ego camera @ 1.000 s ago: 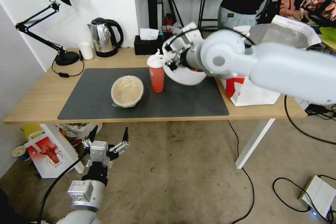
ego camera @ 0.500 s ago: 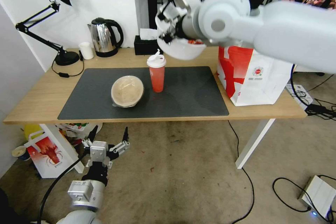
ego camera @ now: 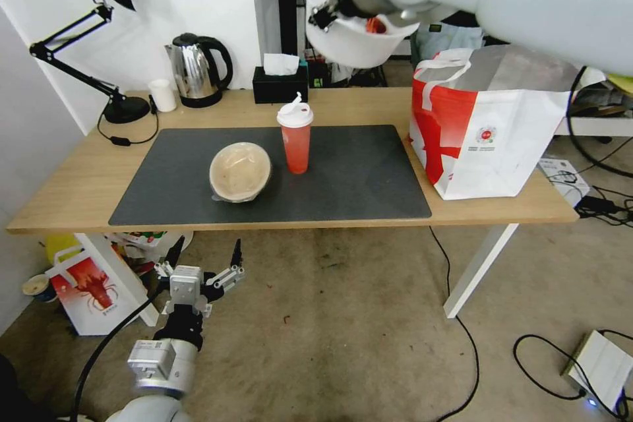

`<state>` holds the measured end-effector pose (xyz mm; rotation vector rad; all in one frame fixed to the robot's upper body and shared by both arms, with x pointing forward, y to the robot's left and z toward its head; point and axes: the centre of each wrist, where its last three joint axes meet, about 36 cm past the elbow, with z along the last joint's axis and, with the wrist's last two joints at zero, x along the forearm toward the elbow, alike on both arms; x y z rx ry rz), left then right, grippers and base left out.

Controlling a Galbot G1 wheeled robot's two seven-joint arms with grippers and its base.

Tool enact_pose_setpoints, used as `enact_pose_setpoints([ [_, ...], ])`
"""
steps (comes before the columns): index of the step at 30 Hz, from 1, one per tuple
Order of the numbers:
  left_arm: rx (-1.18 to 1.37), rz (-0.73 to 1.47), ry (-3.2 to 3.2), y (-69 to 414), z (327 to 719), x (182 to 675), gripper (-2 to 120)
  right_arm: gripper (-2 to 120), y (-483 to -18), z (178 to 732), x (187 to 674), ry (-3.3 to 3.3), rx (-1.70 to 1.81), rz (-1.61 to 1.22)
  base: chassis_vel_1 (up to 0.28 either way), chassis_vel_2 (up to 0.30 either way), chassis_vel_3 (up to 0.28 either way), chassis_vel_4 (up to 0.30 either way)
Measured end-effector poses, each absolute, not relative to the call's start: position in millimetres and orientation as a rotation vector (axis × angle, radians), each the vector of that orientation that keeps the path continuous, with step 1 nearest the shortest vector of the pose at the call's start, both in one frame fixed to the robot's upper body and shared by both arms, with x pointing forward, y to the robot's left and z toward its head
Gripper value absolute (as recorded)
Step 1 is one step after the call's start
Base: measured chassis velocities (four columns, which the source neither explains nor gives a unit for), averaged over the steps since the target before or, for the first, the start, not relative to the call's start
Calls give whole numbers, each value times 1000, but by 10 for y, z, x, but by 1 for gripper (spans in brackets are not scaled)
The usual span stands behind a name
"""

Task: Pick up the trash from the table and place it into the takeout bag.

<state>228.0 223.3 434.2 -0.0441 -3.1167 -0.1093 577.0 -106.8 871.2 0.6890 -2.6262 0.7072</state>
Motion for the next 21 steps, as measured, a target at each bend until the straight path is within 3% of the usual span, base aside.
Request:
enact_pose_setpoints([
  [9,-44,-109,-3117,2233,4342,2280,100,0,-1646,8894,5916,-2661,530,663,0,0,0,0],
  [21,-44,-109,-3117,2233,4342,2280,100,0,-2518,8678,6078,-2659,341,546,0,0,0,0],
])
